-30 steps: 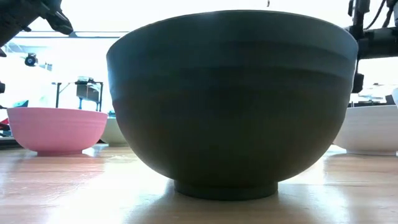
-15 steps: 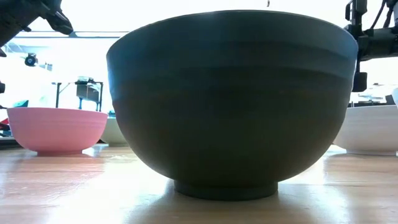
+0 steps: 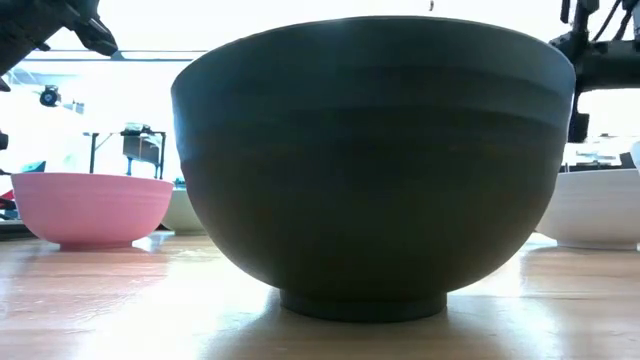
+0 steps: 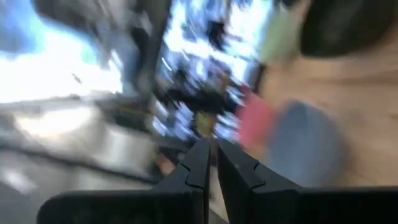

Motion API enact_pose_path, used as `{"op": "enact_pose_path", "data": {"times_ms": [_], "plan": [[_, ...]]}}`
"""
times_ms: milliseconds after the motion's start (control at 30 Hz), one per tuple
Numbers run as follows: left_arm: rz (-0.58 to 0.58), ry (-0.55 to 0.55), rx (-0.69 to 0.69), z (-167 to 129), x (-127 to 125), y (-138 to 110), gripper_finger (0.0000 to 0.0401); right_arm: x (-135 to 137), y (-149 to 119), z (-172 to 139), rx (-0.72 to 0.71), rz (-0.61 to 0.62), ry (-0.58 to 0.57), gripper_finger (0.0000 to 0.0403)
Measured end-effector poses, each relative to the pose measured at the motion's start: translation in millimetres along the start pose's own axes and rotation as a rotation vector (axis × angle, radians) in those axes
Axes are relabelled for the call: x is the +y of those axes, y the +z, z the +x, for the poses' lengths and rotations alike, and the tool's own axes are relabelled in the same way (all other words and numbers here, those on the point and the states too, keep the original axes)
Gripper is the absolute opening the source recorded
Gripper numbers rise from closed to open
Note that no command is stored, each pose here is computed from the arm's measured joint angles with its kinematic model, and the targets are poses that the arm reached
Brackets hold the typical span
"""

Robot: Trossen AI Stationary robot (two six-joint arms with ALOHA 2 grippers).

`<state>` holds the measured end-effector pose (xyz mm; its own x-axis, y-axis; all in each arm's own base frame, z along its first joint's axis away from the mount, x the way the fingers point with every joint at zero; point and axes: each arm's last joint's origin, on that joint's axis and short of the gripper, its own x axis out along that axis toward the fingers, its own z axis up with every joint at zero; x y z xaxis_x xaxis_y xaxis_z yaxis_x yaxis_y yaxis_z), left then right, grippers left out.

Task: Nest bowls inside each other
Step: Stack the purple bowl on top of the blue bowl

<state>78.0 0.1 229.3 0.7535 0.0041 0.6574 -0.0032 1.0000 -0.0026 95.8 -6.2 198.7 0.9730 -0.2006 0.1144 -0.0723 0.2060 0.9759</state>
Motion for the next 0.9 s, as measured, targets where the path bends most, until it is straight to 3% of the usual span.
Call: {"op": "enact_pose_path", "data": {"times_ms": [67, 133, 233, 333, 433, 600, 667, 900], "plan": [[0.000, 0.000, 0.000, 0, 0, 0, 0.0000, 18, 5, 0, -0.078, 0.079, 0.185, 0.0022], [0.000, 0.000, 0.000, 0, 0, 0, 0.0000, 41, 11, -4, -0.153, 0.013, 0.413, 0.0022], [0.000, 0.000, -0.001, 0, 0, 0, 0.0000, 66, 17, -10, -0.323, -0.227, 0.627, 0.0022], [0.000, 0.000, -0.001, 0, 0, 0, 0.0000, 88, 20, -8, -0.407, -0.526, 0.671, 0.0022], [0.000, 0.000, 0.000, 0, 0, 0, 0.0000, 102, 18, 9, -0.318, -0.716, 0.568, 0.0022], [0.000, 0.000, -0.001, 0, 0, 0, 0.0000, 97, 9, 54, -0.064, -0.871, 0.143, 0.0022], [0.000, 0.000, 0.000, 0, 0, 0, 0.0000, 98, 5, 72, 0.024, -0.907, 0.027, 0.0022], [0.000, 0.000, 0.000, 0, 0, 0, 0.0000, 120, -3, 131, 0.125, -0.933, -0.091, 0.0022]]}}
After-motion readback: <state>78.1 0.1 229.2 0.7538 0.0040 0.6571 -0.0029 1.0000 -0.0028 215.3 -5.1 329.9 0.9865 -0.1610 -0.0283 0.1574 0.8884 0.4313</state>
